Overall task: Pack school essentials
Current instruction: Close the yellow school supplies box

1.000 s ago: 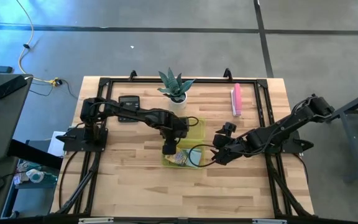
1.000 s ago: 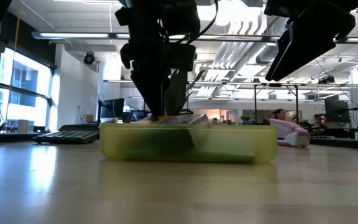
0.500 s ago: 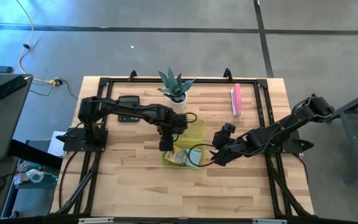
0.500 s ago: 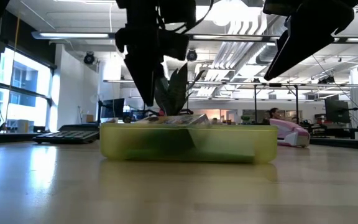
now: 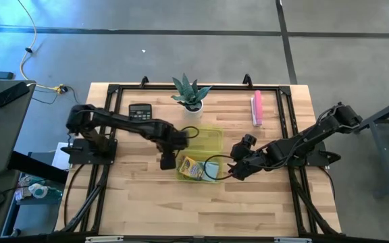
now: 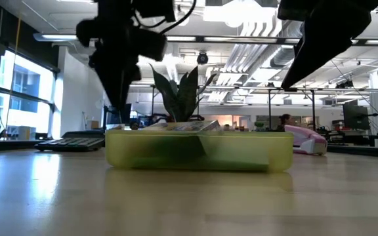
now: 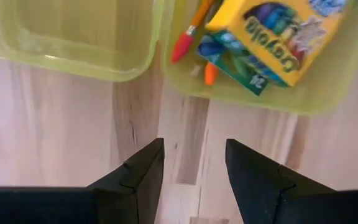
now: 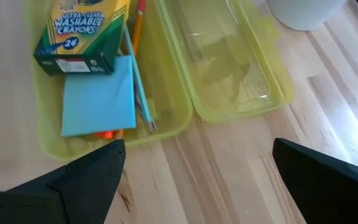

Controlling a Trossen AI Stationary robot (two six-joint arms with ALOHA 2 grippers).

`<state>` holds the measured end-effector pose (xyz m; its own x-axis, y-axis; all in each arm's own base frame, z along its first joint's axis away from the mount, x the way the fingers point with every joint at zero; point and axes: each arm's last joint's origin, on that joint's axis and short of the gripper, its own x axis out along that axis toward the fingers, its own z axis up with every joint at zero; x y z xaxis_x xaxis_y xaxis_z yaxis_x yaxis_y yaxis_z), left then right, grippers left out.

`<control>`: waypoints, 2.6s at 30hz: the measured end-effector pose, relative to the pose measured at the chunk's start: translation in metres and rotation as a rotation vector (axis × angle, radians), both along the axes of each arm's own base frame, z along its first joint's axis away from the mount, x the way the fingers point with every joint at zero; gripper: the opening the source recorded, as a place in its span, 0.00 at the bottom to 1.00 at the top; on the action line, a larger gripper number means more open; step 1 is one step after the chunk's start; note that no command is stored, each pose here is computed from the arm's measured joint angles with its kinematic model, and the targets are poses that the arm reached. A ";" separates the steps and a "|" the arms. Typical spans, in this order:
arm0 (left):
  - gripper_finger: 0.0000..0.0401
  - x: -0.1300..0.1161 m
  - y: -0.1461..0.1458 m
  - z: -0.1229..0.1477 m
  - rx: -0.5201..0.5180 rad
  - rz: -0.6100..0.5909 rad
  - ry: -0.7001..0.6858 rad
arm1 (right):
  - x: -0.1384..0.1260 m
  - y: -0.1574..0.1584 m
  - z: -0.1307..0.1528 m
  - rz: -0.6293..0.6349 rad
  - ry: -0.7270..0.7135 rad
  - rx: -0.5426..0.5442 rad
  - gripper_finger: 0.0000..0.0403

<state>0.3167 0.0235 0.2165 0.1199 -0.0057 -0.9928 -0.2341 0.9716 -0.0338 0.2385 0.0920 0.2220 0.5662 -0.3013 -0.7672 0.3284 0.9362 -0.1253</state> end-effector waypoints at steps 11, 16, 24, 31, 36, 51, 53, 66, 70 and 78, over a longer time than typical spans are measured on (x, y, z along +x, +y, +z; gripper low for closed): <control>0.40 -0.032 -0.010 -0.040 -0.008 0.068 -0.169 | 0.005 -0.004 0.004 -0.070 -0.093 -0.085 0.99; 0.40 -0.037 -0.023 -0.053 0.036 0.065 -0.178 | 0.011 -0.017 0.006 -0.136 -0.118 -0.088 0.99; 0.40 -0.042 -0.037 -0.068 0.086 0.060 -0.190 | 0.020 -0.064 0.004 -0.231 -0.044 -0.130 0.99; 0.40 -0.043 -0.016 -0.068 0.236 0.109 -0.176 | 0.019 -0.109 0.001 -0.245 0.064 -0.042 0.99; 0.40 -0.047 0.013 -0.068 0.200 0.164 -0.143 | 0.017 -0.134 -0.001 -0.244 0.092 0.066 0.99; 0.40 -0.056 0.059 -0.069 0.066 0.274 -0.154 | 0.035 -0.179 -0.032 -0.251 0.062 0.303 0.99; 0.40 -0.056 0.062 -0.069 0.068 0.268 -0.157 | 0.040 -0.185 -0.039 -0.247 0.054 0.325 0.99; 0.40 -0.050 0.090 -0.088 -0.005 0.310 -0.217 | 0.043 -0.211 -0.062 -0.230 0.038 0.464 0.99; 0.40 -0.049 0.092 -0.093 -0.007 0.312 -0.215 | 0.042 -0.214 -0.061 -0.233 0.025 0.509 0.99; 0.40 -0.046 0.093 -0.094 -0.001 0.311 -0.243 | 0.042 -0.213 -0.061 -0.231 0.021 0.554 0.99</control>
<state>0.2710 0.1164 0.1230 0.3478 0.0670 -0.9352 -0.5025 0.8554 -0.1256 0.2805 -0.1207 0.1607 0.5168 0.0334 -0.8555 0.5342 0.7683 0.3527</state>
